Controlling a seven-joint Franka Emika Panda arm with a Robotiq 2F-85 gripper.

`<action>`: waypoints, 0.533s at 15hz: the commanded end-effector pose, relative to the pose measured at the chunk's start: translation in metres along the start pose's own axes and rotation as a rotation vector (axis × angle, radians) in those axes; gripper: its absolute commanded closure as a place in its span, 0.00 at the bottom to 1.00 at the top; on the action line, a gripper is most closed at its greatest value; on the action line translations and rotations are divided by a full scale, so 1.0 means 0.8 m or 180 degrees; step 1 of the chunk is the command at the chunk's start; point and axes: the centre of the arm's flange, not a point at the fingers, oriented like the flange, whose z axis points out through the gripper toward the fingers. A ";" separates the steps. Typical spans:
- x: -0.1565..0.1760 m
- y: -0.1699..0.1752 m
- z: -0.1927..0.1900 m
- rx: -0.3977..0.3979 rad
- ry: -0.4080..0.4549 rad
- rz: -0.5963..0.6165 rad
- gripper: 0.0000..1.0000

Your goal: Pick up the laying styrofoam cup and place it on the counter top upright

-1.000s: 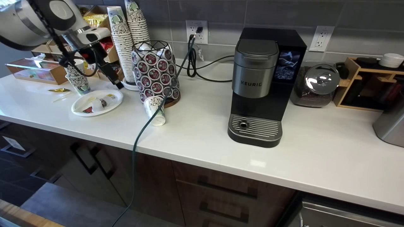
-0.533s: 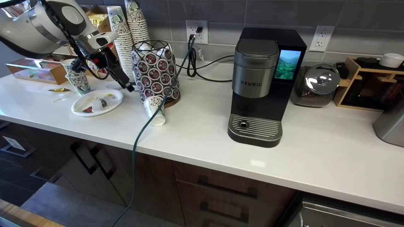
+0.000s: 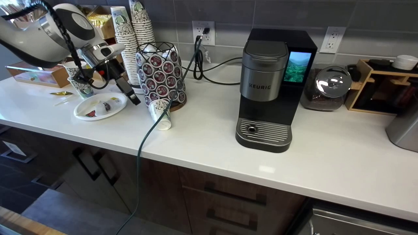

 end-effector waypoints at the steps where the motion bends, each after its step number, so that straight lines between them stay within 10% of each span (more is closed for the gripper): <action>1: -0.004 -0.027 0.021 0.0040 -0.0083 0.0233 0.00; 8: 0.009 -0.040 0.052 0.0146 0.0151 0.0359 0.00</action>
